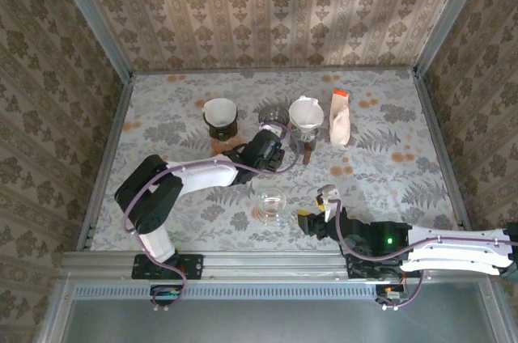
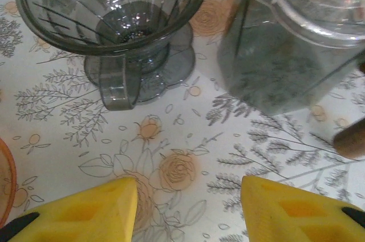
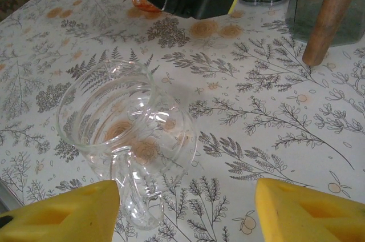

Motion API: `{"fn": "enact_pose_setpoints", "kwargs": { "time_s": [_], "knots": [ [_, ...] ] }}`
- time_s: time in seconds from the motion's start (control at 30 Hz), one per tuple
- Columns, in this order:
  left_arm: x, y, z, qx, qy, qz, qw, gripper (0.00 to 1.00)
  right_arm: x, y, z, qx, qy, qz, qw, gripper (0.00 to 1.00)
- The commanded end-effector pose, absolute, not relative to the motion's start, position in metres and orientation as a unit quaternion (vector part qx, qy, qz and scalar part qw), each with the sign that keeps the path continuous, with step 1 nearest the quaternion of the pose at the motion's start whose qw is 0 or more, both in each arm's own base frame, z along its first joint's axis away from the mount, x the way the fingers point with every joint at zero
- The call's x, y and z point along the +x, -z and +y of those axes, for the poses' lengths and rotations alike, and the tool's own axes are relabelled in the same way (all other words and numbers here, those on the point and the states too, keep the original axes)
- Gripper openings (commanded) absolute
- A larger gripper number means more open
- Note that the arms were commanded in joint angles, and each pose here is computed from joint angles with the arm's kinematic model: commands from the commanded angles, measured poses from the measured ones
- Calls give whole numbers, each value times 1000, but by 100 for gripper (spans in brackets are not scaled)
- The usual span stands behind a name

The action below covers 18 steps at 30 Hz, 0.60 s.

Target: Place the coffee filter in the dripper

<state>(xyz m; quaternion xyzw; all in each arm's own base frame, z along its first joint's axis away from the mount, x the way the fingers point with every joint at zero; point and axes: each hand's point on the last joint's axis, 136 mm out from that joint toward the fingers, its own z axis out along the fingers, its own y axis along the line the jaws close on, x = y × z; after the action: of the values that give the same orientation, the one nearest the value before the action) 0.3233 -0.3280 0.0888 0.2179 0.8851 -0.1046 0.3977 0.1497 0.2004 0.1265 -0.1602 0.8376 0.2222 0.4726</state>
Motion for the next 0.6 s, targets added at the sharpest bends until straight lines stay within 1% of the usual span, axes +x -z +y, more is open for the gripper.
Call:
{"fn": "enact_pose_setpoints", "kwargs": {
  "time_s": [0.0, 0.37, 0.57],
  "knots": [
    [343, -99, -324, 209, 81, 876, 428, 52, 150, -126, 197, -169, -215, 833, 481, 66],
    [368, -90, -321, 198, 70, 868, 451, 54, 148, -130, 189, -166, -220, 829, 487, 66],
    [376, -90, -327, 201, 85, 857, 467, 55, 148, -128, 184, -166, -215, 830, 487, 66]
  ]
}}
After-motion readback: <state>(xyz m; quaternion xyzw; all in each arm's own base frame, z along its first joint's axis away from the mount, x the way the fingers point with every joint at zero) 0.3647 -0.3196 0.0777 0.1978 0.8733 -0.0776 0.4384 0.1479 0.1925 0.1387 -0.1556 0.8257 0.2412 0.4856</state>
